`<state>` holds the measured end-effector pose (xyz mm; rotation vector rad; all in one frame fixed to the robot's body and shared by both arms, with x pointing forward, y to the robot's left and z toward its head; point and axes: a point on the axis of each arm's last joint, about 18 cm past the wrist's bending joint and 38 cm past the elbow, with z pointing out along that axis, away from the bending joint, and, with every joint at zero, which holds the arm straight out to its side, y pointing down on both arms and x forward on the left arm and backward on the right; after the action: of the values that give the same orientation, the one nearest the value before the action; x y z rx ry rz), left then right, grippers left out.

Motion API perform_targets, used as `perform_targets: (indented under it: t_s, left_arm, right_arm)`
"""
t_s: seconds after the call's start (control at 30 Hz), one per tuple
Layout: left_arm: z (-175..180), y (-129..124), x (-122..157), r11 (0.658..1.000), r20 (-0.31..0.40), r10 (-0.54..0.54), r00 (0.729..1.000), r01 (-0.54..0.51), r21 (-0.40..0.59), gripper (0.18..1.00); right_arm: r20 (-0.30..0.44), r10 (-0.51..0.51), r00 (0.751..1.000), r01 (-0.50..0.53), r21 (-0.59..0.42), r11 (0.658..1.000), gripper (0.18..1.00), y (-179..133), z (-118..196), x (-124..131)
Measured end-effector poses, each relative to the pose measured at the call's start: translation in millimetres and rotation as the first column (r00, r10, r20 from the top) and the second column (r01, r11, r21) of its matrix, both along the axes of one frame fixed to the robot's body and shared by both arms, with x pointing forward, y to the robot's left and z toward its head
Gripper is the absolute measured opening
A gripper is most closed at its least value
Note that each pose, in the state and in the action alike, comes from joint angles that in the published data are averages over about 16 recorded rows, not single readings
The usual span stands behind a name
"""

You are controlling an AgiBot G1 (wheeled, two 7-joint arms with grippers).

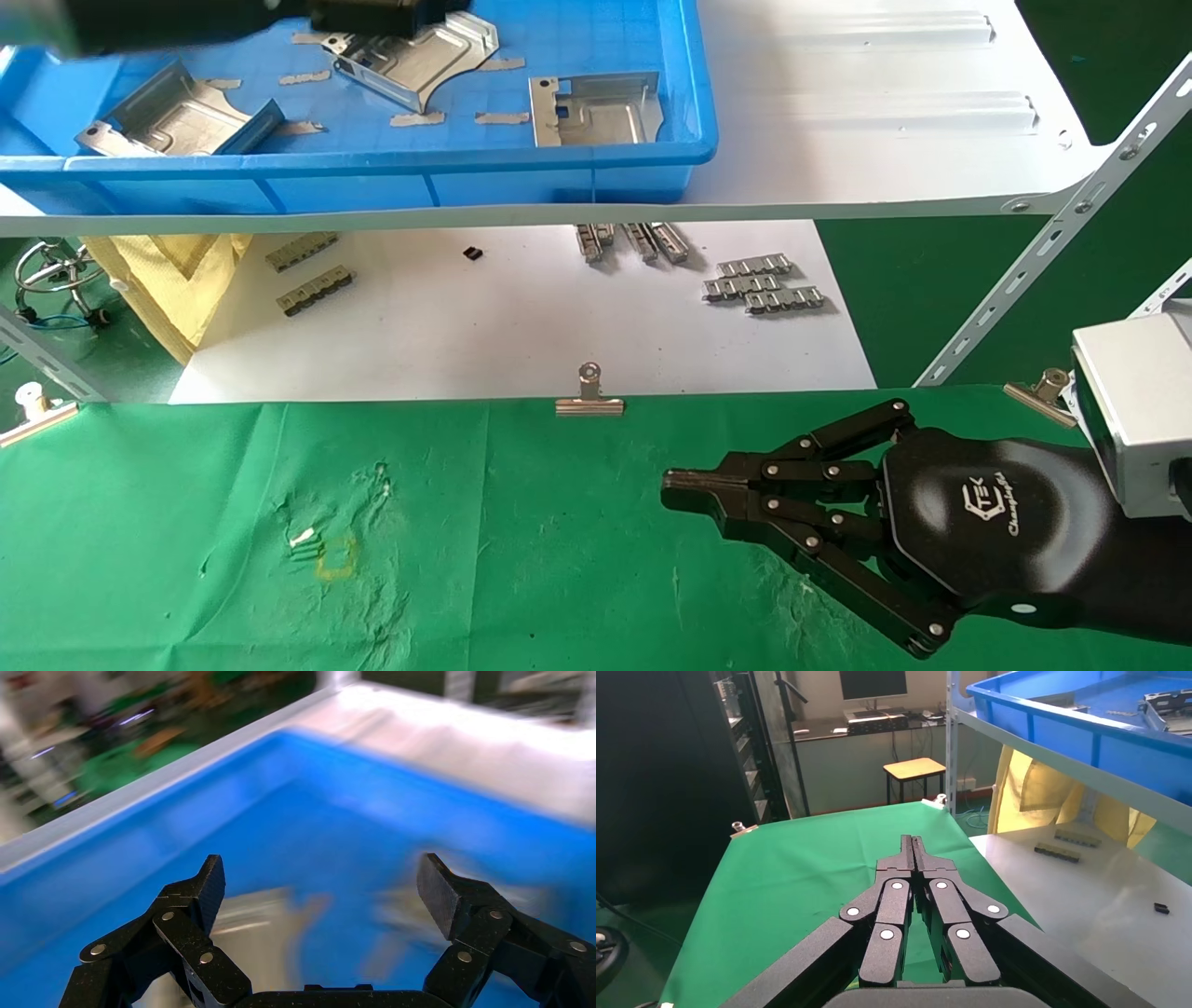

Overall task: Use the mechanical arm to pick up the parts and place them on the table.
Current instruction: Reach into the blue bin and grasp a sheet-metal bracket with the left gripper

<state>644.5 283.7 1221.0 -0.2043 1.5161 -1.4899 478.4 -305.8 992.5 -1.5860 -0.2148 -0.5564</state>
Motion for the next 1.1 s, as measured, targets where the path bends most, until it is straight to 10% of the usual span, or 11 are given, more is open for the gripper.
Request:
perform_targets:
  t_s: [0.4,1.1]
  left_arm:
    - [18.6,-5.6,51.1,0.958,-0.051,0.288,0.956,-0.288,0.006,0.997]
    - [8.4,-2.5,55.9,0.943,-0.108,0.333,0.937,-0.328,0.059,0.797]
  right_arm:
    - [0.000,0.000,1.000,0.000,0.000,1.000,0.192,0.0,0.0,0.0]
    - [0.000,0.000,1.000,0.000,0.000,1.000,0.192,0.0,0.0,0.0]
